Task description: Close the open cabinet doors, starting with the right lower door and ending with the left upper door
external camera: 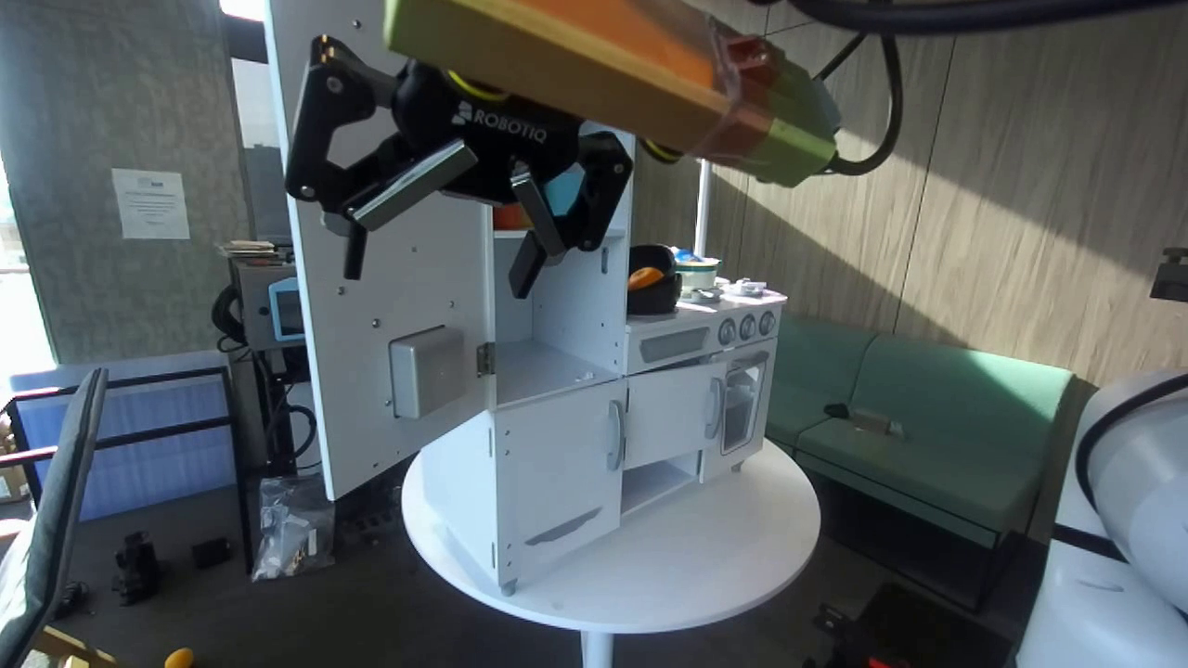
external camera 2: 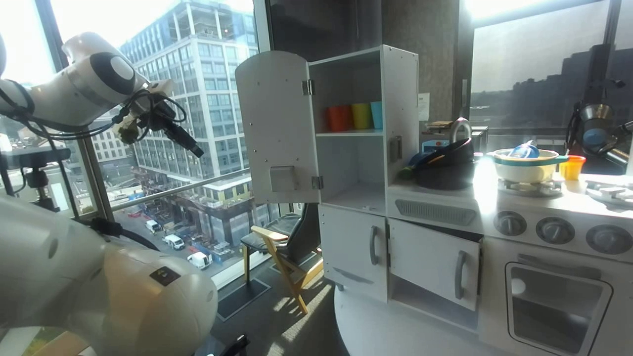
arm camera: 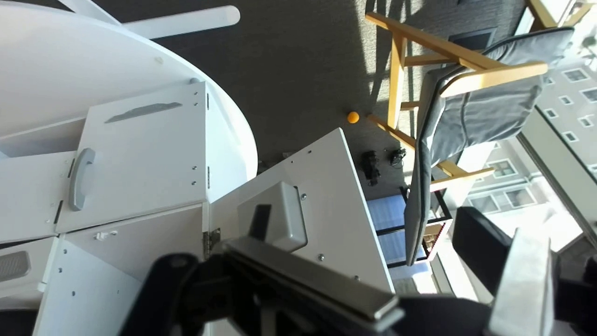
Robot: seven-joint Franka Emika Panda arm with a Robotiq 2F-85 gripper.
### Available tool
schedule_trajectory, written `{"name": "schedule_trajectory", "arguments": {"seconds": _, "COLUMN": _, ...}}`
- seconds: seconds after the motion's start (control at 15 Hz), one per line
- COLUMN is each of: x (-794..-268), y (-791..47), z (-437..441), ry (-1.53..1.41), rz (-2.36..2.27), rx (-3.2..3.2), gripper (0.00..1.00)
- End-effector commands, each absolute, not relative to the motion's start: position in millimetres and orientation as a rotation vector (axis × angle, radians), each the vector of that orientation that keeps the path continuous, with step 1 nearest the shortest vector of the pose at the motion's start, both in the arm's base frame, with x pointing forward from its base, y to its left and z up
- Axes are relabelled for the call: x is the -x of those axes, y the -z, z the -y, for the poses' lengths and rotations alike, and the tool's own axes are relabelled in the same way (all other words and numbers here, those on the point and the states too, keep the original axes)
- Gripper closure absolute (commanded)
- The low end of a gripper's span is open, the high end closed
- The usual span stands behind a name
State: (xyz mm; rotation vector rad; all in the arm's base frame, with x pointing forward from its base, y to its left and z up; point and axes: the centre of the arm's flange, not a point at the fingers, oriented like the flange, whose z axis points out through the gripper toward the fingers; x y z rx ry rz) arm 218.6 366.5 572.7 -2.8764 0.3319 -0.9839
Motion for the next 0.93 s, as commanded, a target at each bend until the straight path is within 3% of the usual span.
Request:
{"name": "schedule_trajectory", "arguments": {"seconds": 0.0, "x": -235.4, "y": -603.0, "z": -409.9, "ry": 1.101, "rz": -0.179, "rx": 2.850, "gripper": 0.00}}
{"name": "schedule_trajectory", "arguments": {"seconds": 0.87, "x": -310.3, "y": -649.6, "z": -481.9, "ry": 1.638, "rz": -0.072, "rx": 2.713, "gripper": 0.00}}
